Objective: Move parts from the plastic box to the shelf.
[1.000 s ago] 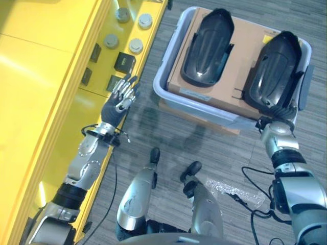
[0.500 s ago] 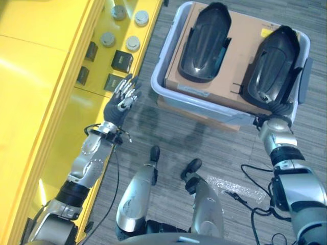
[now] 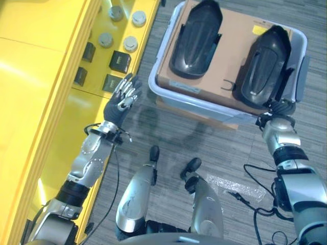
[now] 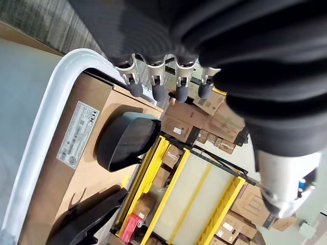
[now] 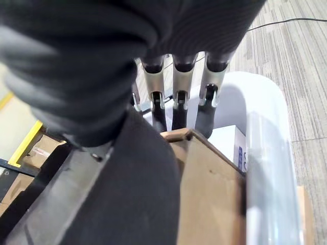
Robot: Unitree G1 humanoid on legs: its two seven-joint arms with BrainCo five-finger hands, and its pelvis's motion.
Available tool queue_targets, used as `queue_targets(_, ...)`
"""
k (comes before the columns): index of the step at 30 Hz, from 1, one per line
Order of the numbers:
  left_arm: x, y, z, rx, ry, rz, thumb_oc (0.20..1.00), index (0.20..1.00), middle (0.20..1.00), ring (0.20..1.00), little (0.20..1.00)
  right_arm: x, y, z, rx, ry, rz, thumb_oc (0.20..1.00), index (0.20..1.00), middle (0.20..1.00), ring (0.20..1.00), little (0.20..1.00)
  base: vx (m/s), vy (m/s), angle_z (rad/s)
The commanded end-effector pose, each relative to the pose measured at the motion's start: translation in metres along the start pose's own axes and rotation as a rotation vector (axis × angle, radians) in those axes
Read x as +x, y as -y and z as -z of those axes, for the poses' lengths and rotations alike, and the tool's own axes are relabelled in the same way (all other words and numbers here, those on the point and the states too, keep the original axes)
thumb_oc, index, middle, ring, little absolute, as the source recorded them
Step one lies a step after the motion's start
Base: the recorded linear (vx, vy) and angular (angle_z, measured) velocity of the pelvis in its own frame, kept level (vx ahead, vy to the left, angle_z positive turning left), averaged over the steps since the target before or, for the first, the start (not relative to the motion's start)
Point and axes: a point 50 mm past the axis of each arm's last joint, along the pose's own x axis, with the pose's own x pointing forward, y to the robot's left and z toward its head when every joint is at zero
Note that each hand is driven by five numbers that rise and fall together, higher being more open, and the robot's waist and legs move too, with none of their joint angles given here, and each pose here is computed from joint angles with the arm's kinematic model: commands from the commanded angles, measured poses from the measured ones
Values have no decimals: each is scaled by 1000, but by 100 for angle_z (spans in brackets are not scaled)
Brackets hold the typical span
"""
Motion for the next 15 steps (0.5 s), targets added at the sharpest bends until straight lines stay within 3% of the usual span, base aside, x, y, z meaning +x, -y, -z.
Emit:
queue_targets(1, 2, 9, -16, -4, 110, 50, 1000, 1000, 1000, 1000, 1000, -9, -20, 6, -18, -13, -79, 200, 200, 200, 200, 200, 0, 0, 0)
queue_targets(15, 1, 14, -16, 0, 112, 86, 1000, 1000, 1000, 1000, 1000, -12, -18, 8, 58, 25, -50, 200, 200, 200, 200, 200, 0, 0, 0)
